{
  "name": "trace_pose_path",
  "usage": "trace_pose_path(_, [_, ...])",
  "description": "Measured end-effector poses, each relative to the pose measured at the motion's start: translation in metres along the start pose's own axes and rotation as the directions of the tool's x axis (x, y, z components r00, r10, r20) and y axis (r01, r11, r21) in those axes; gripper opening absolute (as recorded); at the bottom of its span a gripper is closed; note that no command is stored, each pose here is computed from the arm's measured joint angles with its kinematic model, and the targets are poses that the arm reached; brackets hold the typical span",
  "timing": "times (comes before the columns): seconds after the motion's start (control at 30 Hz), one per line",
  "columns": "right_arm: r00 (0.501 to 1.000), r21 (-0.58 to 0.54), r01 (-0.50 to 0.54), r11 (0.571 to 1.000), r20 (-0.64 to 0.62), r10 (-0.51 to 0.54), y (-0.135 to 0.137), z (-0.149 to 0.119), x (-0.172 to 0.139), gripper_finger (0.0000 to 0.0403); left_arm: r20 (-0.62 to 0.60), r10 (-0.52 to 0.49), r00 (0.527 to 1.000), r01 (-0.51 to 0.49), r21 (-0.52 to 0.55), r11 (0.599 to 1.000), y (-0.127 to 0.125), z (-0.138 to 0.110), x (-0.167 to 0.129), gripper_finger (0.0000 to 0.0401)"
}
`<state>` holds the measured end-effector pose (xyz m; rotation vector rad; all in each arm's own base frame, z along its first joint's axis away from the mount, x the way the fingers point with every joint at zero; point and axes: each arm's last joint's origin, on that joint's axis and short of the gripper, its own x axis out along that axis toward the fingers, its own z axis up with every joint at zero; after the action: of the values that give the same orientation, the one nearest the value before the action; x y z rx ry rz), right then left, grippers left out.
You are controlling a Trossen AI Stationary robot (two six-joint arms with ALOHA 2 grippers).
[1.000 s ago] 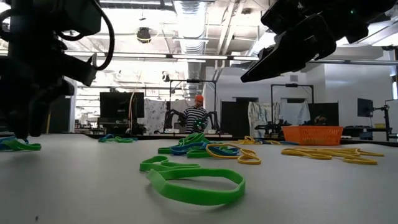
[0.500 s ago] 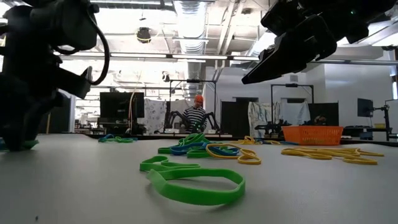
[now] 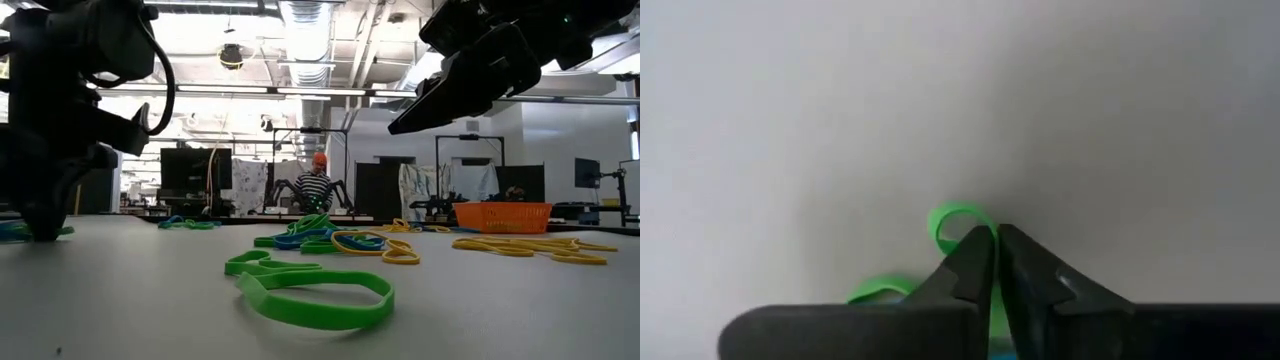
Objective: Sort rubber bands into baskets
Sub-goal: Put the green rubber band into the orange bin
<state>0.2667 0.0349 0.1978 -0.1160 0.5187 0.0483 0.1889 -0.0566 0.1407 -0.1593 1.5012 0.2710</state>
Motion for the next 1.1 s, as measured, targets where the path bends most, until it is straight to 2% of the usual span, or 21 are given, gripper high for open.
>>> trace_pose_path(0.1, [1.0,0.0,0.0,1.0,0.0,0.0,0.0,0.0,0.0,0.0221,0.015,0.018,1.0,-0.018,-0.007,1.0,0.001,0.003,-0.001,0.0003])
trace_pose_path(0.3, [1.0,0.003,0.0,1.0,0.006,0.0,0.0,0.001,0.0,0.0221,0.149,0.086,0.985,-0.088,0.006,0.996,-0.001,0.024,-0.021,0.0])
trace_pose_path(0.43, [1.0,0.004,0.001,1.0,0.02,-0.001,0.0,0.002,0.0,0.0221,0.263,0.113,0.958,-0.128,0.038,0.991,-0.002,0.044,-0.044,0.0])
trace_pose_path(0.53, [0.999,0.006,0.001,1.0,0.032,-0.002,0.0,0.003,0.0,0.0221,0.357,0.086,0.93,-0.121,0.079,0.989,-0.005,0.061,-0.062,0.0])
trace_pose_path(0.67, [0.999,0.007,0.002,1.0,0.046,-0.002,0.0,0.005,0.0,0.0221,0.509,-0.008,0.861,-0.085,0.159,0.984,-0.01,0.083,-0.083,0.0])
trace_pose_path(0.77, [0.998,0.009,0.002,1.0,0.062,-0.003,0.0,0.006,0.0,0.0221,0.59,-0.136,0.796,-0.024,0.256,0.966,-0.013,0.096,-0.091,0.0])
trace_pose_path(0.9, [0.995,0.005,-0.005,1.0,0.097,0.005,0.003,0.009,0.0,0.0221,0.652,-0.268,0.709,0.031,0.351,0.936,-0.013,0.108,-0.099,0.0])
trace_pose_path(1.1, [0.985,-0.035,-0.022,0.999,0.171,0.027,0.012,0.01,0.015,0.0221,0.714,-0.379,0.588,0.052,0.435,0.899,-0.009,0.12,-0.11,0.0])
